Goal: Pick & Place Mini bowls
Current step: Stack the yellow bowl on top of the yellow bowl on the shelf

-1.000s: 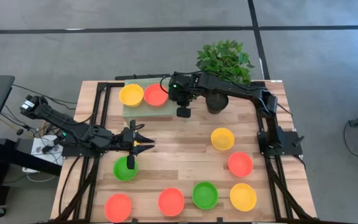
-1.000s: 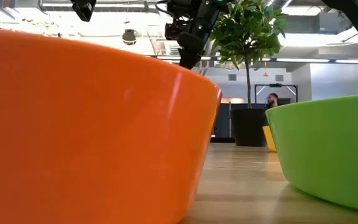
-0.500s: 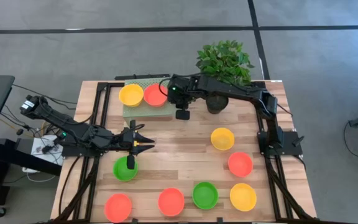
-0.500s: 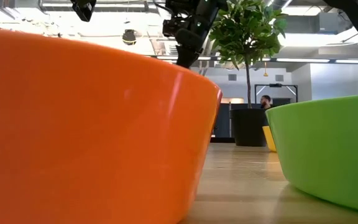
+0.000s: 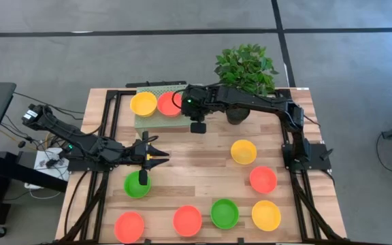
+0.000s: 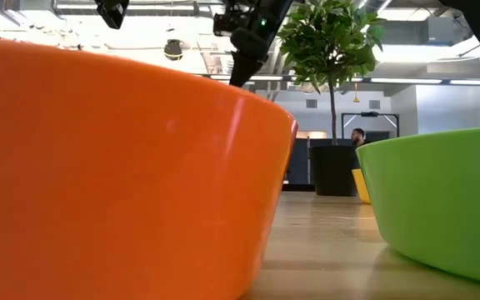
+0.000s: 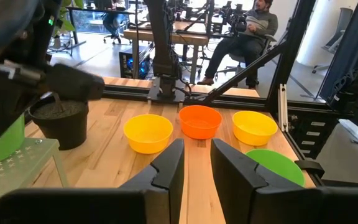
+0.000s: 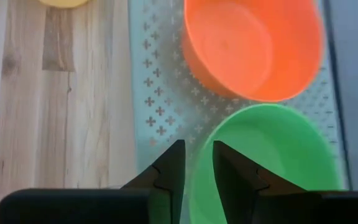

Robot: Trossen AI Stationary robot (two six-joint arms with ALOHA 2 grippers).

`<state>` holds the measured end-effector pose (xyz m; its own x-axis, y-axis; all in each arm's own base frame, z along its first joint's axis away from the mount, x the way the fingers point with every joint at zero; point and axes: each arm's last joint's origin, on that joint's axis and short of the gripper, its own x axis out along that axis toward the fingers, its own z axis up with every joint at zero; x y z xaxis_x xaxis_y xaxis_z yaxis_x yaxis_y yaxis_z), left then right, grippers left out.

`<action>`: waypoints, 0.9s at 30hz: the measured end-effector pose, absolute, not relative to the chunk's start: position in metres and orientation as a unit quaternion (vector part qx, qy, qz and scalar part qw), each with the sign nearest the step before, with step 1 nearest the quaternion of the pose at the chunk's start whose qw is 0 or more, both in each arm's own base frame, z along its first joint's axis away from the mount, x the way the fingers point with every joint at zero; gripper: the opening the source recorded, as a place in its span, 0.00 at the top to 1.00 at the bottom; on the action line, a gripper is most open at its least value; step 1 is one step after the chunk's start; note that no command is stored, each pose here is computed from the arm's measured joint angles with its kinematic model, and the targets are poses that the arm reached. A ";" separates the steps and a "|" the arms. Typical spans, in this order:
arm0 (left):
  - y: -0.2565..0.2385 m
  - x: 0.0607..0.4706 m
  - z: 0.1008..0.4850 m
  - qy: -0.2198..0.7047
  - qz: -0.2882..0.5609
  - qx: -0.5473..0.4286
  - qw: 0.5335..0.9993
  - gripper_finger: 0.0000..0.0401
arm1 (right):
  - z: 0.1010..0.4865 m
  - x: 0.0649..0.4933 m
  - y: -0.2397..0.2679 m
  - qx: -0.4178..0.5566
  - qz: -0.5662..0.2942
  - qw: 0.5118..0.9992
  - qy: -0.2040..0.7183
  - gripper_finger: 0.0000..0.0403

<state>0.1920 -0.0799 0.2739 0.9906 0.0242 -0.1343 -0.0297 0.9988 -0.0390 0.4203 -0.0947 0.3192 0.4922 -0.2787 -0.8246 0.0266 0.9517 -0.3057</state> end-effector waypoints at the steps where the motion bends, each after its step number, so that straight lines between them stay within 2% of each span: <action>1: -0.080 0.192 0.274 0.067 0.014 -0.020 0.997 0.80 | 0.324 0.421 -0.092 -0.131 -0.093 0.856 0.492 0.81; 14: -0.080 0.192 0.274 0.067 0.014 -0.020 0.997 0.80 | 0.412 0.404 -0.026 -0.134 -0.061 0.896 0.418 0.81; 18: -0.080 0.192 0.274 0.067 0.013 -0.021 0.997 0.80 | 0.419 0.392 -0.006 -0.140 -0.039 0.897 0.418 0.82; 27: -0.079 0.189 0.277 0.063 0.013 -0.025 0.998 0.80 | 0.421 0.370 0.020 -0.089 -0.034 0.879 0.468 0.84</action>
